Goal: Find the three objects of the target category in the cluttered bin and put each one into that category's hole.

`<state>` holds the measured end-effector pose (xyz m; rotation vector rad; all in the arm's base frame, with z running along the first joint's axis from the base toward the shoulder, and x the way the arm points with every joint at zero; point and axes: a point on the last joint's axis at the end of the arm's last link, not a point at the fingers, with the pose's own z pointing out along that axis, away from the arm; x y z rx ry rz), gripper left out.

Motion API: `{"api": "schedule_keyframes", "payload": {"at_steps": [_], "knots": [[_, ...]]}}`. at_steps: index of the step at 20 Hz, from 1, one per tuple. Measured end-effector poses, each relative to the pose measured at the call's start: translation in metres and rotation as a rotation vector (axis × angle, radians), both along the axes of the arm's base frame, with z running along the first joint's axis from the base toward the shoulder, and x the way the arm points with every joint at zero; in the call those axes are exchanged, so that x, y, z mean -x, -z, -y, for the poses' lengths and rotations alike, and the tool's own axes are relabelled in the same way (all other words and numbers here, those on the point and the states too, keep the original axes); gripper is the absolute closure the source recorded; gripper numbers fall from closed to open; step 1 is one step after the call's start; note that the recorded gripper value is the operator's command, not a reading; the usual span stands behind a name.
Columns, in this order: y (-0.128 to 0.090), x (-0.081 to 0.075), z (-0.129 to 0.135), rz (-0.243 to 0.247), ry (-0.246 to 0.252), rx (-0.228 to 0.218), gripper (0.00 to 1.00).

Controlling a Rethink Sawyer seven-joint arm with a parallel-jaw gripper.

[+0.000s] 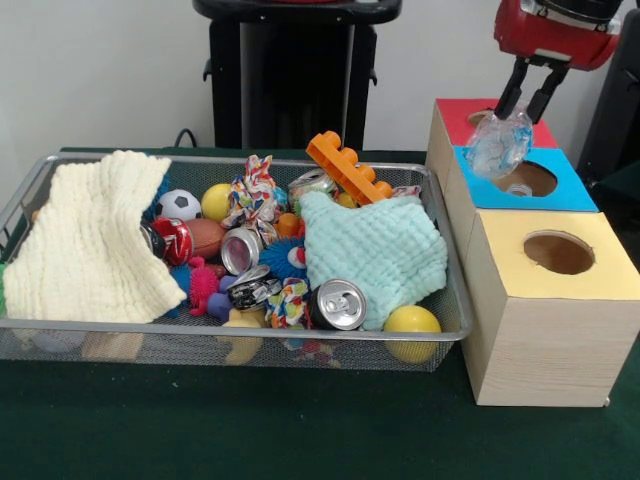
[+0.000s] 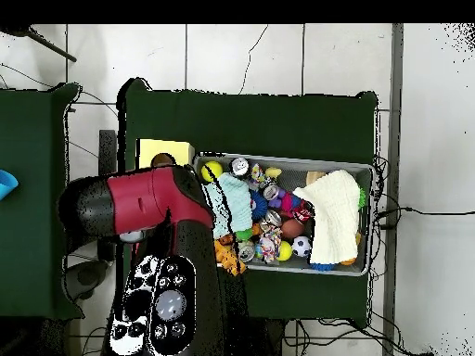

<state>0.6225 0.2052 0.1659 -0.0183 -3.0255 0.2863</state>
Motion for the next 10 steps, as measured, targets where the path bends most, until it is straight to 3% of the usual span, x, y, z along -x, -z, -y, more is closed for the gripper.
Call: {"api": "schedule_keyframes", "payload": {"at_steps": [10], "knots": [[-0.010, 0.001, -0.011, 0.009, 0.017, -0.015, 1.00]]}}
